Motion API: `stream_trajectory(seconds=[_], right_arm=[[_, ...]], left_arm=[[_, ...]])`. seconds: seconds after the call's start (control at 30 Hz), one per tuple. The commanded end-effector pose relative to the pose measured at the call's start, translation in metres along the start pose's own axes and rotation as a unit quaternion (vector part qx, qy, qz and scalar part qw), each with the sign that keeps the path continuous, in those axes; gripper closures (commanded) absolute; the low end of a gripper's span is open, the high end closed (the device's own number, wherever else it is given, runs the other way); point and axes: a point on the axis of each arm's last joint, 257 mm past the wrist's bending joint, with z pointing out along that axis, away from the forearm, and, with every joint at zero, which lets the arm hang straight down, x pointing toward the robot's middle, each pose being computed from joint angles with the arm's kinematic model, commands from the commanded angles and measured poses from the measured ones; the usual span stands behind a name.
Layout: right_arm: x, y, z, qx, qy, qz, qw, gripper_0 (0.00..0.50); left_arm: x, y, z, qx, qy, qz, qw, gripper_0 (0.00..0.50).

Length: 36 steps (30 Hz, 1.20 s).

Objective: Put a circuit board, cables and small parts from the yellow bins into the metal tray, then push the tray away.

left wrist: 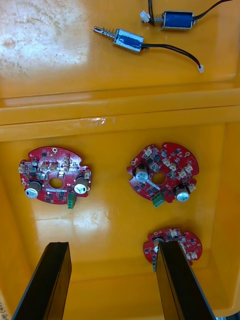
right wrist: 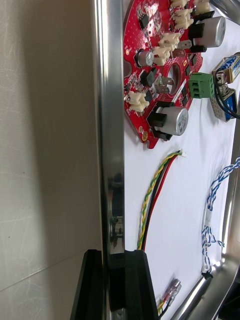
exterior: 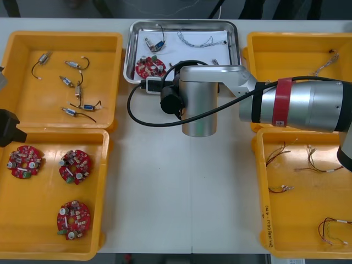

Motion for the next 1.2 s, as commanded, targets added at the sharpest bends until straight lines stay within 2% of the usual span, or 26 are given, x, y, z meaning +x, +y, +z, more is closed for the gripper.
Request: stream_trajectory(seconds=[0.03,0.07,0.1,0.13,0.17,0.2,0.23,0.3,0.33,0.37,0.43,0.63,0.83,0.97,1.2], right_arm=[[-0.028,-0.026,-0.01,0.022,-0.023,-0.017,0.999,0.5],[-0.028,-0.026,-0.01,0.022,-0.023,-0.017,0.999,0.5],[-0.028,-0.025,-0.01,0.021,-0.022,-0.016,0.999,0.419],[-0.027,-0.026,-0.009,0.022,-0.022,-0.017,0.999,0.419],[-0.028,-0.026,-0.009,0.022,-0.023,-0.017,0.999,0.296],[-0.028,-0.026,-0.009,0.022,-0.023,-0.016,0.999,0.282],[-0.027,-0.026,-0.009,0.022,-0.022,-0.017,0.999,0.204],[-0.027,-0.026,-0.009,0.022,-0.022,-0.017,0.999,0.13],[-0.028,-0.025,-0.01,0.021,-0.022,-0.017,0.999,0.13],[-0.027,-0.026,-0.009,0.022,-0.022,-0.016,0.999,0.039],[-0.029,-0.025,-0.01,0.021,-0.023,-0.016,0.999,0.0],[-0.027,-0.023,-0.011,0.017,-0.019,-0.011,1.0,0.0],[-0.028,-0.021,-0.016,-0.002,-0.015,0.013,1.0,0.0],[-0.038,-0.016,-0.024,-0.016,-0.024,0.025,0.999,0.0],[-0.041,-0.007,-0.056,-0.022,0.004,0.021,1.0,0.0]], left_arm=[[-0.001,0.02,-0.012,-0.029,-0.005,0.01,0.9995,0.0],[-0.001,0.02,-0.012,-0.029,-0.005,0.01,0.9995,0.0],[-0.001,0.02,-0.012,-0.029,-0.005,0.01,0.9995,0.0],[-0.001,0.02,-0.012,-0.029,-0.005,0.01,0.9995,0.0],[-0.001,0.02,-0.012,-0.029,-0.005,0.01,0.9995,0.0],[-0.001,0.02,-0.012,-0.029,-0.005,0.01,0.9995,0.0],[-0.001,0.02,-0.012,-0.029,-0.005,0.01,0.9995,0.0],[-0.001,0.02,-0.012,-0.029,-0.005,0.01,0.9995,0.0],[-0.001,0.02,-0.012,-0.029,-0.005,0.01,0.9995,0.0],[-0.001,0.02,-0.012,-0.029,-0.005,0.01,0.9995,0.0],[-0.001,0.02,-0.012,-0.029,-0.005,0.01,0.9995,0.0],[-0.001,0.02,-0.012,-0.029,-0.005,0.01,0.9995,0.0],[-0.001,0.02,-0.012,-0.029,-0.005,0.01,0.9995,0.0],[-0.001,0.02,-0.012,-0.029,-0.005,0.01,0.9995,0.0],[-0.001,0.02,-0.012,-0.029,-0.005,0.01,0.9995,0.0]])
